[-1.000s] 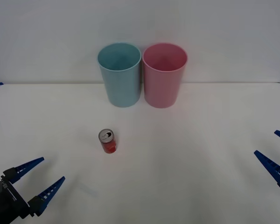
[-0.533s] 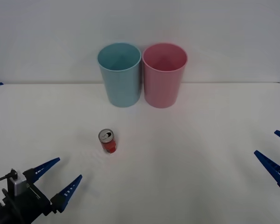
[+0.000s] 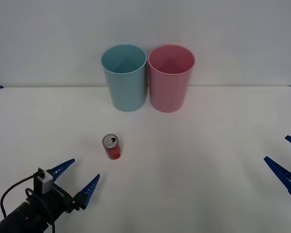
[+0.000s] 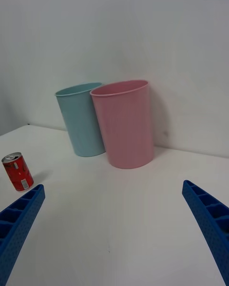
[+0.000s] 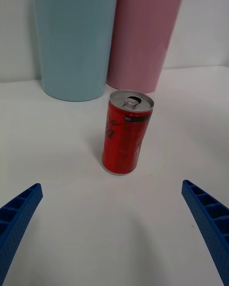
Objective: Grasp the object on the table and drop it into the matching bin: aluminum can to the light blue bin, PET bottle to the pink bin.
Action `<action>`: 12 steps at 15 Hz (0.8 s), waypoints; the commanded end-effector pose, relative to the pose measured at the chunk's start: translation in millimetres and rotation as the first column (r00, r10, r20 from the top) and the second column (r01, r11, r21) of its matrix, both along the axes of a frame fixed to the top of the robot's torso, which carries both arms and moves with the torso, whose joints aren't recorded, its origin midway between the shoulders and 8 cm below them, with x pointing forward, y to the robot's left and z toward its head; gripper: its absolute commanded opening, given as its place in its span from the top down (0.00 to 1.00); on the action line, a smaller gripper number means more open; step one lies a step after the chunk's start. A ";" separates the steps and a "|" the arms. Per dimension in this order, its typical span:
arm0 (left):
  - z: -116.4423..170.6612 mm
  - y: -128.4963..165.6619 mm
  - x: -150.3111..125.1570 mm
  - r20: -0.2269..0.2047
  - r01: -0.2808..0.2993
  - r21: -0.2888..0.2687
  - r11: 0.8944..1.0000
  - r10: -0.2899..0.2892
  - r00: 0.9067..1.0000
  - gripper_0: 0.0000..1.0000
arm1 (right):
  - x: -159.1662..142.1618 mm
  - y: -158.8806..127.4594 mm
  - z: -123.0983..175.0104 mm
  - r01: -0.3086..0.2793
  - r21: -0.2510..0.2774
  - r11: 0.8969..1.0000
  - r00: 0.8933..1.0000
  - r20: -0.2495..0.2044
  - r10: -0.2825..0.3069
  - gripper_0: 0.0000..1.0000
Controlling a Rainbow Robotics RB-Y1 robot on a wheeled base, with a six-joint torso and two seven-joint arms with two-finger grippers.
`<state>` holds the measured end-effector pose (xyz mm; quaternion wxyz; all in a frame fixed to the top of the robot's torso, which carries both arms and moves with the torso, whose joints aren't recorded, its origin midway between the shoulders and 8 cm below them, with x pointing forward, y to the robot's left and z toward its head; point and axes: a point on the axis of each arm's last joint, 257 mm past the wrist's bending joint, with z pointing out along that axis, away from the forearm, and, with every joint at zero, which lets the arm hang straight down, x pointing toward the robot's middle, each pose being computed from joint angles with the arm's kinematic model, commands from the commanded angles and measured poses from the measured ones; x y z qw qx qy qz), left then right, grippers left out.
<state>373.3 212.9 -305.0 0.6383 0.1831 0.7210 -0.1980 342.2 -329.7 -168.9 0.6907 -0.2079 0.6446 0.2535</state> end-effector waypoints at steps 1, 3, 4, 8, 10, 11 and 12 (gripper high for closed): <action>-6.8 -14.0 12.7 -0.009 -0.004 0.005 1.000 0.004 1.000 0.00 | 0.0 0.0 0.0 0.000 0.000 1.000 1.000 0.000 0.000 0.00; -11.5 -22.1 22.5 -0.012 0.008 0.006 1.000 -0.008 1.000 0.00 | 0.0 0.0 0.0 0.000 0.000 1.000 1.000 0.000 0.000 0.00; -13.5 -25.0 27.4 -0.014 0.012 0.006 1.000 -0.012 1.000 0.00 | 0.0 0.0 0.0 0.000 0.000 1.000 1.000 0.000 0.000 0.00; -15.7 -40.3 45.3 -0.015 0.015 -0.006 1.000 -0.015 1.000 0.00 | 0.0 0.0 0.0 0.000 0.000 1.000 1.000 0.000 0.000 0.00; -16.5 -48.0 52.2 -0.013 0.014 -0.018 1.000 -0.014 1.000 0.00 | 0.0 0.0 0.0 0.000 0.000 1.000 1.000 0.000 0.000 0.00; -16.6 -52.5 56.6 -0.010 0.015 -0.019 1.000 -0.015 1.000 0.00 | 0.0 0.0 0.0 0.000 0.000 1.000 1.000 0.000 0.000 0.00; -16.9 -55.4 59.7 -0.009 0.013 -0.019 1.000 -0.013 1.000 0.00 | 0.0 0.0 0.0 0.000 0.000 1.000 1.000 0.000 0.000 0.00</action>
